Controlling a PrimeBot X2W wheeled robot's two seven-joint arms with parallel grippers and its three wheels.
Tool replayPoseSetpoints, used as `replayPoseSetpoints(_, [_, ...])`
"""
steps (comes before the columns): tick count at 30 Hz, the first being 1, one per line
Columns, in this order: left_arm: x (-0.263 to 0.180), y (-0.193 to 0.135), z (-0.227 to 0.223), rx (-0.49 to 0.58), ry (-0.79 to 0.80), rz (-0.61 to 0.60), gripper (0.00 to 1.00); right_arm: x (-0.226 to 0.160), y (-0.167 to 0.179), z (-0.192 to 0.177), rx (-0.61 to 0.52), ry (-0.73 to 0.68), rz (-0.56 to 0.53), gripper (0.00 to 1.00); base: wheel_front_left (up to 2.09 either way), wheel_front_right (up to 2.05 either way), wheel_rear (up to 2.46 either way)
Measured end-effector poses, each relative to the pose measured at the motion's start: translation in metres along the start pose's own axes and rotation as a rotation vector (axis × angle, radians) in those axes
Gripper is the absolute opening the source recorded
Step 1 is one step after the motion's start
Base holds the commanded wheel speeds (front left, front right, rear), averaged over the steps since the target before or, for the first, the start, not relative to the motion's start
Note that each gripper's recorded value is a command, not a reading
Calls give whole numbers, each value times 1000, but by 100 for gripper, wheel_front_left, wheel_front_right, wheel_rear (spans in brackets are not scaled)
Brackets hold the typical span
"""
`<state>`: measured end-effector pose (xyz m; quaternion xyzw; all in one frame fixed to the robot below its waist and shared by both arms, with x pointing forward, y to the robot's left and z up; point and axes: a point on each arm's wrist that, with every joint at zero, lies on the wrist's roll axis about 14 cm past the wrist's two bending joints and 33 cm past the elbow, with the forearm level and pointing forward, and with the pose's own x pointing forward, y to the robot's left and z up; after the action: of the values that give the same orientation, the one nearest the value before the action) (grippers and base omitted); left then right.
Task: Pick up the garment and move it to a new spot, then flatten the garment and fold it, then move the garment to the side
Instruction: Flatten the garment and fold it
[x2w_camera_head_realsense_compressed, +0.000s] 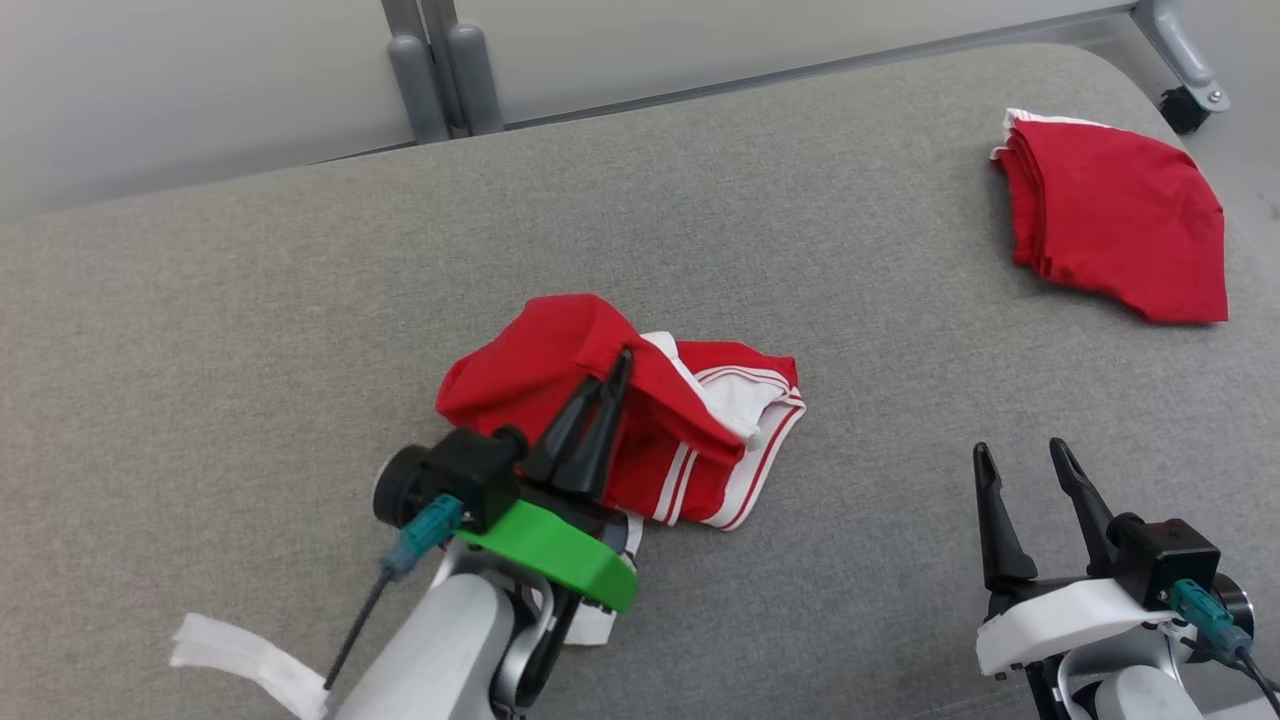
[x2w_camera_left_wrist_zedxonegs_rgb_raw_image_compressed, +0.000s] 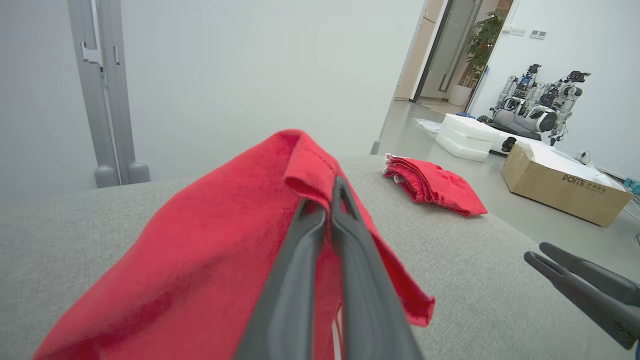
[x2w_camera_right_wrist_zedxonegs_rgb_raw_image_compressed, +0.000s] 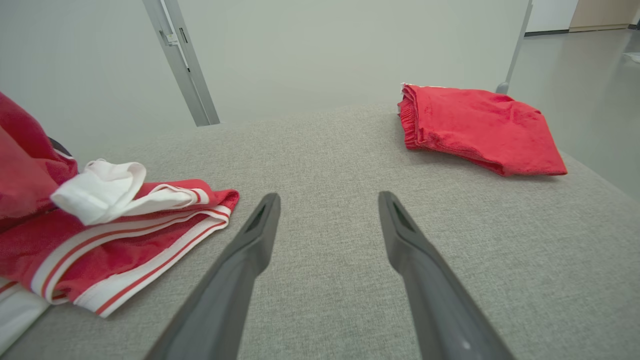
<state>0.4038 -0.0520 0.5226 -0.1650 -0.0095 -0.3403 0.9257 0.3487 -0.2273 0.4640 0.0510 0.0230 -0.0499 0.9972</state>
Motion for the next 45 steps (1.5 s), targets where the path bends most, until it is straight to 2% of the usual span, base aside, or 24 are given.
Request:
replayPoseSetpoints(5, [-4, 21, 62, 42, -148, 46, 0, 1, 10, 3, 6, -11, 32, 100, 0, 0, 0])
replayPoseSetpoints(8, [-6, 31, 90, 78, -190, 67, 0, 1, 16, 5, 13, -19, 49, 100, 0, 0, 0])
replayPoseSetpoints(11, [-10, 37, 104, 65, -196, 70, 0, 1, 19, 8, 17, -28, 59, 100, 0, 0, 0])
replayPoseSetpoints(14, [-22, 41, 92, 23, -109, 68, 0, -3, 17, 9, 19, -31, 51, 100, 0, 0, 0])
replayPoseSetpoints(18, [-63, 61, 54, -56, 72, 123, 0, -11, 5, 3, 19, -16, 16, 100, 0, 0, 0])
replayPoseSetpoints(22, [-113, 93, 37, -71, 172, 230, 0, -13, 4, -4, 16, 6, 15, 100, 0, 0, 0])
replayPoseSetpoints(26, [-156, 97, 4, -186, 300, 262, 0, -9, 11, -8, 7, 22, 36, 100, 0, 0, 0])
replayPoseSetpoints(28, [-174, 104, -10, -248, 345, 305, 0, -6, 16, -11, 3, 29, 53, 100, 0, 0, 0])
replayPoseSetpoints(33, [-217, 139, -32, -291, 406, 464, 0, 3, 29, -11, -3, 29, 96, 100, 0, 0, 0])
replayPoseSetpoints(34, [-222, 144, -33, -304, 399, 488, 3, 4, 32, -11, -5, 31, 103, 100, 0, 0, 0])
replayPoseSetpoints(35, [-224, 148, -33, -303, 397, 504, 25, 5, 33, -11, -6, 31, 107, 100, 0, 0, 0])
replayPoseSetpoints(37, [-231, 157, -34, -300, 399, 538, 100, 6, 36, -11, -6, 31, 115, 100, 0, 0, 0])
replayPoseSetpoints(42, [-247, 195, -27, -212, 344, 674, 100, 6, 39, -14, -7, 40, 126, 100, 0, 0, 0])
replayPoseSetpoints(45, [-249, 200, -30, -214, 321, 708, 100, 5, 38, -15, -6, 43, 123, 100, 0, 0, 0])
